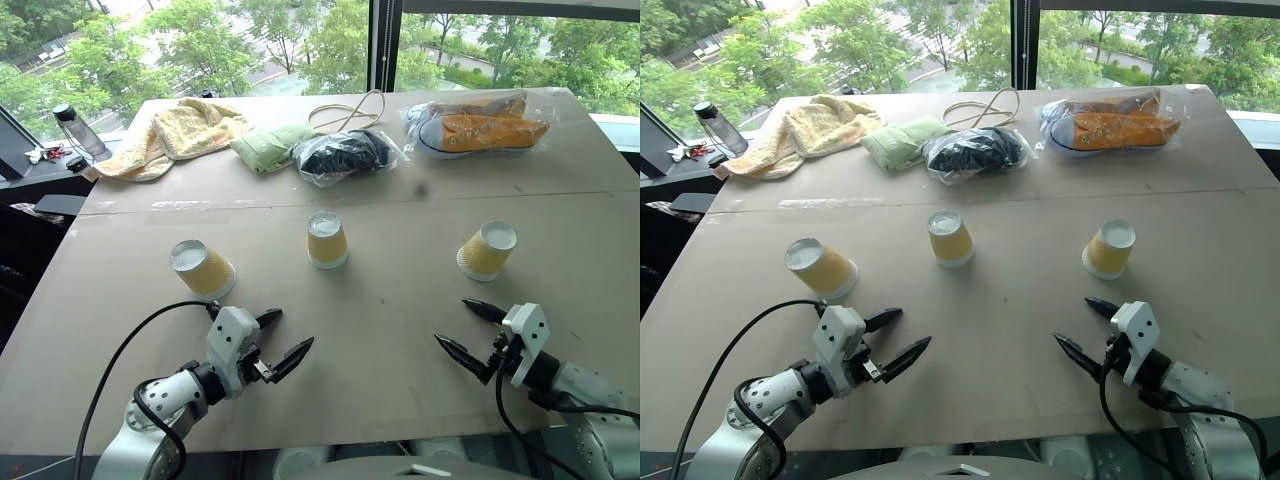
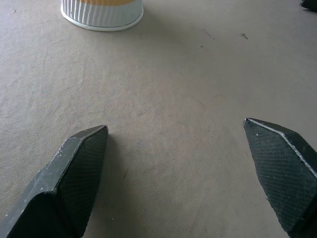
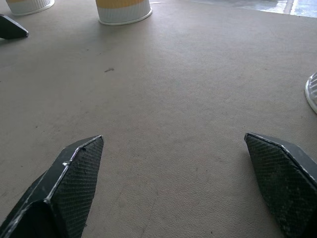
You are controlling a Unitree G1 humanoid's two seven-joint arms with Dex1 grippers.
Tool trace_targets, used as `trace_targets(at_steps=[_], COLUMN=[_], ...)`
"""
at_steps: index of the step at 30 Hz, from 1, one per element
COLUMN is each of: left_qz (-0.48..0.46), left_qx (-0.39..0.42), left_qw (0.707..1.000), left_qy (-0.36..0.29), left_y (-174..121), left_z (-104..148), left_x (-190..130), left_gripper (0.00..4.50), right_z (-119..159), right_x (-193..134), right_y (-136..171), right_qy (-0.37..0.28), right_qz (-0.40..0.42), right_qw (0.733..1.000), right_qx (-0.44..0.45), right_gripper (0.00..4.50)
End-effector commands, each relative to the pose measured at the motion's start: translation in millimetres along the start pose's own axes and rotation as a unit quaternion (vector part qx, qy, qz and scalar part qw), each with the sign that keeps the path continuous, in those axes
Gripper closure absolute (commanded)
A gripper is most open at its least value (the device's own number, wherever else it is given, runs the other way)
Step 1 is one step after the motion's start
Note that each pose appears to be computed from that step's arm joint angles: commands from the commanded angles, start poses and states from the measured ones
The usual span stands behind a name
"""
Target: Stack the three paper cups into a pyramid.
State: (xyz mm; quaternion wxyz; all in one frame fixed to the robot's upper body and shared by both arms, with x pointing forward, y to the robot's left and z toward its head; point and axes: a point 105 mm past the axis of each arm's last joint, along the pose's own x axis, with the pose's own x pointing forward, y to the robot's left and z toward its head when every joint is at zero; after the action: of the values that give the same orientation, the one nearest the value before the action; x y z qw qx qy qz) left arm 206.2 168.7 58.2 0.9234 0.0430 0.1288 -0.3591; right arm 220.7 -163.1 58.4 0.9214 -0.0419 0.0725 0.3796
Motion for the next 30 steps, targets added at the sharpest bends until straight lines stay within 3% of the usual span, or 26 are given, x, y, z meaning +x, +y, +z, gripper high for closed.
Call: trace_targets(at_steps=[1,12,20,25,30], left_qz=[0.011,0.027,0.056,0.176,0.366], left_qx=[0.003,0.021,0.001,0.012,0.069], left_qw=[1.0,0.999,0.994,0.978,0.924], left_qy=[-0.008,-0.024,-0.091,-0.109,-0.081], left_y=[4,11,1,11,37], left_z=[6,9,22,18,13], left_x=[-3,-11,-11,-24,-58], left_gripper=[0.03,0.03,0.03,0.03,0.03], right_z=[6,6,21,48,75], right_x=[-2,-1,2,6,14], right_y=[-3,-5,9,29,35], right_qy=[-0.014,-0.021,-0.048,-0.098,-0.15], right_qz=[-0.006,-0.008,0.042,0.129,0.192], right_qw=[1.0,0.999,0.996,0.985,0.969], right_qx=[-0.016,-0.045,-0.061,-0.056,-0.046], right_gripper=[0.0,0.0,0.0,0.0,0.0])
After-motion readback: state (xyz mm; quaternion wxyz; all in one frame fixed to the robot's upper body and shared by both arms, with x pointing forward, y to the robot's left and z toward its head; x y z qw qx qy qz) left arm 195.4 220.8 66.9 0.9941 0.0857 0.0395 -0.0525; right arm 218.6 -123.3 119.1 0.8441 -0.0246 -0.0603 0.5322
